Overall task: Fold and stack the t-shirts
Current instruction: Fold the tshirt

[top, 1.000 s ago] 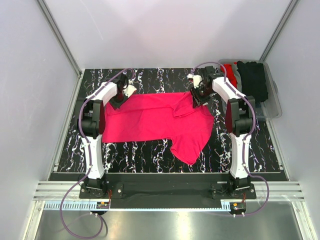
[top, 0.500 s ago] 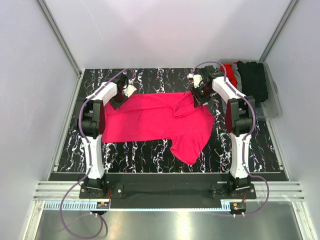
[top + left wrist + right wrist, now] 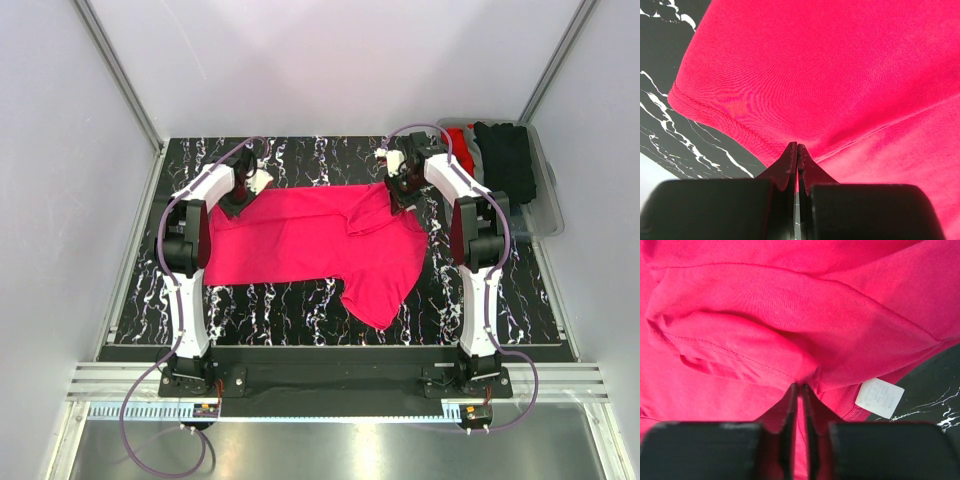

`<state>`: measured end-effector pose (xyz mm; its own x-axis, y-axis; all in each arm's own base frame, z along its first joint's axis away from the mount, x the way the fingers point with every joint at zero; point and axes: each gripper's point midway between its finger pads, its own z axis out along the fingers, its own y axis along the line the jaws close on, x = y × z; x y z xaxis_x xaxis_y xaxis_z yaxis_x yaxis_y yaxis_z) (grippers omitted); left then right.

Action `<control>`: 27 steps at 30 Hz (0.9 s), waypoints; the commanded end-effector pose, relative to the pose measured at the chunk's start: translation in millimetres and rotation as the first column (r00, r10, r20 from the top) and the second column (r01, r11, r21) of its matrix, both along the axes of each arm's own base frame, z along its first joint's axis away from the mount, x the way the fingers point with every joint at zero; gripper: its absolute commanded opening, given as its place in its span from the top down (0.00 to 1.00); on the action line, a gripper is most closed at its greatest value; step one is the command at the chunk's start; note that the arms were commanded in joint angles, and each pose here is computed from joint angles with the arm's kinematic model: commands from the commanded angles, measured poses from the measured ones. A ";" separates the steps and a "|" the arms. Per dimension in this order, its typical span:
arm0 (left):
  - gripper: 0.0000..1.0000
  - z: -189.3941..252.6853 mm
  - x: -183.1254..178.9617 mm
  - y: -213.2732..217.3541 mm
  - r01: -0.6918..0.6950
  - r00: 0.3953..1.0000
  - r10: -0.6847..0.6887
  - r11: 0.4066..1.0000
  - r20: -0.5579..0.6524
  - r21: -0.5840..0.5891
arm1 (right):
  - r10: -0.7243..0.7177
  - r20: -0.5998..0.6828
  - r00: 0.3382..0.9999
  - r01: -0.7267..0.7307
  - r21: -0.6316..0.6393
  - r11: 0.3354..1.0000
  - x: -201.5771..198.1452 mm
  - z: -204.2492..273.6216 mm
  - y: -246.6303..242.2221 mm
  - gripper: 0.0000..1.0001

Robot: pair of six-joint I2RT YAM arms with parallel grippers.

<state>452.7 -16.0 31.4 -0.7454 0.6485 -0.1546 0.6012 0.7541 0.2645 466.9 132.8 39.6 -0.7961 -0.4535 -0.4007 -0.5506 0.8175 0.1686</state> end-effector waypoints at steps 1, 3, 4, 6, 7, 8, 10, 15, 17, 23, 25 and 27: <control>1.00 23.4 5.4 -0.1 -0.006 0.998 0.005 1.000 0.060 0.008 | 0.004 0.019 1.000 -0.004 0.007 1.000 3.7 9.3 2.7 0.89; 1.00 22.9 4.2 0.4 -0.005 0.998 0.004 1.000 0.057 0.010 | 0.005 0.019 1.000 -0.005 0.013 1.000 1.7 11.8 3.5 1.00; 1.00 23.5 4.3 0.4 -0.005 0.998 0.004 1.000 0.058 0.010 | 0.005 0.020 1.000 -0.006 0.015 1.000 1.1 13.5 3.6 1.00; 1.00 22.6 3.4 0.2 -0.004 0.998 0.004 1.000 0.055 0.009 | 0.004 0.021 1.000 -0.005 0.026 1.000 -3.3 22.2 4.5 1.00; 1.00 22.4 3.1 0.0 -0.004 0.999 0.003 1.000 0.053 0.008 | 0.000 0.021 1.000 -0.001 0.032 0.999 -5.7 26.7 5.1 1.00; 1.00 22.4 3.3 -1.0 -0.003 0.998 0.003 1.000 0.055 0.005 | 0.000 0.018 1.000 -0.001 0.039 0.999 -9.4 31.3 6.3 1.00; 1.00 20.8 3.5 -0.6 -0.004 0.999 0.004 1.000 0.052 0.004 | -0.010 0.030 0.999 0.008 0.057 0.998 -17.5 47.7 6.3 1.00; 1.00 18.7 5.0 -1.7 -0.003 0.999 0.003 1.000 0.051 0.000 | -0.020 -0.005 1.000 0.020 0.112 0.993 -49.1 66.7 11.2 1.00; 1.00 18.9 6.1 -2.7 -0.004 0.999 0.004 1.000 0.052 -0.005 | -0.023 -0.039 0.999 0.028 0.123 0.992 -62.1 62.5 14.2 1.00; 1.00 20.5 8.2 -1.7 -0.005 0.998 0.005 1.000 0.060 -0.003 | -0.002 -0.086 0.996 0.016 0.154 0.988 -87.3 62.1 29.8 1.00; 1.00 20.4 7.4 -2.1 -0.004 0.998 0.004 1.000 0.059 -0.002 | -0.003 -0.099 0.995 0.019 0.163 0.986 -90.3 61.6 33.6 1.00; 1.00 22.4 6.6 -1.0 -0.006 0.998 0.006 1.000 0.062 -0.001 | 0.006 -0.102 0.995 0.012 0.174 0.985 -91.9 63.7 39.1 1.00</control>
